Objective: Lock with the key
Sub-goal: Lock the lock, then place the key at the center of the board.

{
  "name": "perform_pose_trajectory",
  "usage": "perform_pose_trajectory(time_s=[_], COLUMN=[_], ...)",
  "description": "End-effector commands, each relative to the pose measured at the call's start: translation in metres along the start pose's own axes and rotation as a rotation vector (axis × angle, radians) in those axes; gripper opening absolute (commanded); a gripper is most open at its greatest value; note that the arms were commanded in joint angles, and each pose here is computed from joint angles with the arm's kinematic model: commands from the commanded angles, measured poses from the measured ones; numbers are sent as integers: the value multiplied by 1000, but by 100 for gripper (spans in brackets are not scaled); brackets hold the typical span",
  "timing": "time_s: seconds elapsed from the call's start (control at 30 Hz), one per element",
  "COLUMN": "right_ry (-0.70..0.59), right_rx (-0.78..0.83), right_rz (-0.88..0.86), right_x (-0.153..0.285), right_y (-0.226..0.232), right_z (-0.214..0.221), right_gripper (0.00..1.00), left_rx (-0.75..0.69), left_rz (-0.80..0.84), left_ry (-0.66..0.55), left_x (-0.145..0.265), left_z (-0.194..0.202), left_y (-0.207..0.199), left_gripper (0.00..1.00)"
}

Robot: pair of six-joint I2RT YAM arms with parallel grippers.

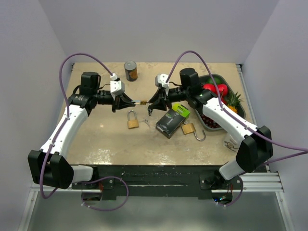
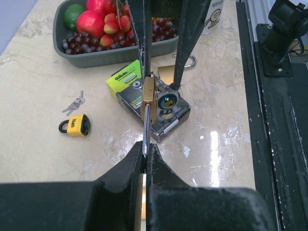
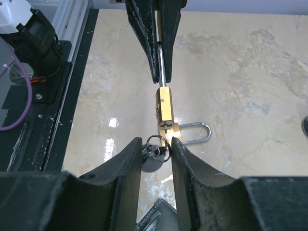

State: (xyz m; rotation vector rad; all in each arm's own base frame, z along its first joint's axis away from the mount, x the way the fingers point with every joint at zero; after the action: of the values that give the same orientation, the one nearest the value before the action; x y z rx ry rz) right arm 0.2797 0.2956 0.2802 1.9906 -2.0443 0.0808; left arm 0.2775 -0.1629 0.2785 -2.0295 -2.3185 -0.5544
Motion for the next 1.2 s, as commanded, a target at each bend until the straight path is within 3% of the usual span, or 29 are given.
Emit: perform_pose_trajectory(time_s=[0.0, 0.3, 0.53, 0.87, 0.97, 1.0, 1.03, 1.1, 1.17], right_ry=[-46, -28, -11, -9, -50, -85, -81, -138, -131], right_rx=[33, 33, 22, 9, -29, -27, -39, -9, -39], right_rz=[14, 33, 80, 133, 123, 124, 146, 128, 93], right_x=[3, 3, 9, 29, 8, -2, -14, -44, -77], right_y=[0, -4, -10, -27, -31, -32, -36, -26, -22], right_z=[-22, -16, -9, -12, -14, -20, -15, -28, -18], right_gripper=[31, 0, 0, 0, 0, 0, 0, 0, 0], left_rx=[-106, -104, -78, -47, 6, 92, 59, 168, 188], left_rz=[-1, -1, -39, -192, -292, -333, -400, -527, -647], left_ry=[-39, -37, -29, 44, 60, 71, 76, 110, 128], left_x=[5, 6, 15, 67, 87, 90, 101, 111, 126], left_z=[-17, -18, -12, 19, 31, 40, 38, 53, 54], left_y=[7, 6, 13, 48, 63, 64, 75, 81, 92], left_gripper=[0, 0, 0, 0, 0, 0, 0, 0, 0])
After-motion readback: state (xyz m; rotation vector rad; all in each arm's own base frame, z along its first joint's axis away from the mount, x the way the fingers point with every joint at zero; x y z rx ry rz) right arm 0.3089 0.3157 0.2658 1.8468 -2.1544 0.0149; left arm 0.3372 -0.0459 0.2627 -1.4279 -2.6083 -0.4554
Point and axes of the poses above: each gripper's point midway between its finger pads, its own x axis back along the fingers, its own y axis along the line the jaws close on, z = x × y, the point moved 4 cm from there along x, back along the fingers, and after that the axes turned 12 degrees about -x, right-handed, at the moved point
